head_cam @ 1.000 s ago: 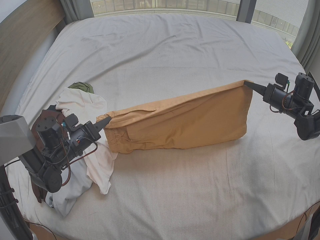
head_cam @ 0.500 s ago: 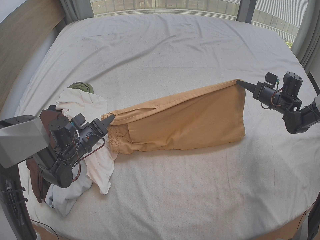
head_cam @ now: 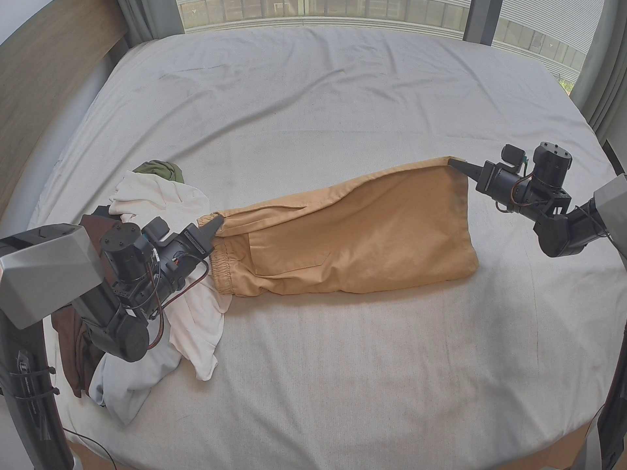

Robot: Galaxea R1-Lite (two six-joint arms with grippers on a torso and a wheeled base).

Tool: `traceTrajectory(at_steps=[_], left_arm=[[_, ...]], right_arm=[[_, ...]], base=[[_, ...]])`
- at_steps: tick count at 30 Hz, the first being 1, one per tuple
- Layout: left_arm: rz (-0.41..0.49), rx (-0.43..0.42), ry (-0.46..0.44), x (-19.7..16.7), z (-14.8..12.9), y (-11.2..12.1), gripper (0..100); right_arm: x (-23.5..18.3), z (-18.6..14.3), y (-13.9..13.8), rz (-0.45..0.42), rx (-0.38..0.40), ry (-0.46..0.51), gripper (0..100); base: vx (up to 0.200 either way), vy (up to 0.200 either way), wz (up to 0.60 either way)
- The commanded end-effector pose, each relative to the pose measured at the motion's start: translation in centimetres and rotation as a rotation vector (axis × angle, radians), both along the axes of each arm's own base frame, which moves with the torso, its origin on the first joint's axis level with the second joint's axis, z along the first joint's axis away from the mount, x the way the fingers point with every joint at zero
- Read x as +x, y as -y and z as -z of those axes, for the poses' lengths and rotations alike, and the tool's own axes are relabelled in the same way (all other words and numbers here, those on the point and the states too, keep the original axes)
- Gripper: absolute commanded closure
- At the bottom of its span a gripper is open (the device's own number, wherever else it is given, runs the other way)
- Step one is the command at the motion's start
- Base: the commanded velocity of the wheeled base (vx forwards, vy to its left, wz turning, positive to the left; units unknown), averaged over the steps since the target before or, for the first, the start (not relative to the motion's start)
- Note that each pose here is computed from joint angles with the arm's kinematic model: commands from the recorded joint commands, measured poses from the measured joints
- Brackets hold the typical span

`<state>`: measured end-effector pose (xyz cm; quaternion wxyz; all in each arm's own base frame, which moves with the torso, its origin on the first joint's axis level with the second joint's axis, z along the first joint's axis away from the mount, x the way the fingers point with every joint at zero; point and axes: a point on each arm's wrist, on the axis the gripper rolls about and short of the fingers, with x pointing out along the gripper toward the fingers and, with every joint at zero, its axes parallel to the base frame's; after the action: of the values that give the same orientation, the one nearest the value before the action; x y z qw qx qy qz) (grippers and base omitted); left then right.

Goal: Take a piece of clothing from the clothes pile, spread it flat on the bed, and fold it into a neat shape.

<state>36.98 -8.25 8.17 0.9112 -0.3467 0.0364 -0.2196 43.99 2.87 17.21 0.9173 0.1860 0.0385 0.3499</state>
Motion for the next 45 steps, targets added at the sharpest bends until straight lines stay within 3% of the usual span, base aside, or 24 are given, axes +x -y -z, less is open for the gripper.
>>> traceTrajectory(at_steps=[1, 12, 13, 14, 15, 20, 23, 29, 31, 33, 37, 40, 41, 45], left_arm=[[-0.012, 0.001, -0.01, 0.4, 0.7, 0.1, 100], [-0.015, -0.002, -0.01, 0.6, 0.8, 0.0, 100], [-0.015, -0.002, -0.01, 0.6, 0.8, 0.0, 0], [-0.015, -0.003, -0.006, 0.7, 0.7, 0.0, 0], [-0.015, -0.004, -0.004, 0.7, 0.7, 0.1, 0], [-0.049, -0.01, 0.031, 1.3, 0.0, -0.3, 0], [-0.131, -0.032, 0.073, 1.8, -1.2, -0.4, 0], [-0.115, -0.04, 0.092, 0.3, -2.8, 0.0, 0], [-0.084, -0.038, 0.09, -0.5, -3.2, 0.5, 0], [0.023, -0.019, 0.077, -2.5, -3.8, 1.4, 0], [0.141, 0.0, 0.085, -5.3, -5.2, 1.0, 0], [0.181, 0.015, 0.087, -6.3, -5.5, 0.5, 0], [0.231, 0.039, 0.081, -7.4, -5.5, 0.2, 0], [0.27, 0.087, 0.082, -8.4, -5.1, 0.2, 0]], right_arm=[[1.0, 0.9, -0.1, 0.001, 0.0, -0.008, 100], [2.2, 1.3, -0.1, 0.003, 0.0, 0.003, 100], [2.3, 1.3, -0.1, 0.003, 0.001, 0.008, 100], [2.5, 1.3, 0.0, 0.004, 0.001, 0.012, 100], [2.7, 1.3, 0.0, 0.004, 0.002, 0.017, 0], [3.8, 0.5, -0.1, 0.085, 0.016, 0.073, 0], [3.6, 0.1, -0.7, 0.101, 0.035, 0.076, 0], [-1.0, -2.1, -1.3, 0.083, 0.035, 0.019, 0], [-2.4, -2.2, -1.5, 0.077, 0.034, -0.002, 0], [-5.8, -1.9, -1.7, 0.064, 0.029, -0.064, 0], [-10.0, 0.0, -1.6, 0.052, 0.018, -0.174, 0], [-10.9, 1.0, -1.5, 0.05, 0.013, -0.217, 0], [-11.8, 2.8, -1.3, 0.049, 0.005, -0.287, 0], [-12.4, 3.9, -1.4, 0.042, -0.01, -0.327, 0]], base=[[0.0, 0.0, 0.0], [0.0, 0.0, 0.0], [0.0, 0.0, 0.0], [0.0, 0.0, 0.0], [0.0, 0.0, 0.0], [0.0, 0.0, 0.0], [0.0, 0.0, 0.0], [0.0, 0.0, 0.0], [0.0, 0.0, 0.0], [0.0, 0.0, 0.0], [0.0, 0.0, 0.0], [0.0, 0.0, 0.0], [0.0, 0.0, 0.0], [0.0, 0.0, 0.0]])
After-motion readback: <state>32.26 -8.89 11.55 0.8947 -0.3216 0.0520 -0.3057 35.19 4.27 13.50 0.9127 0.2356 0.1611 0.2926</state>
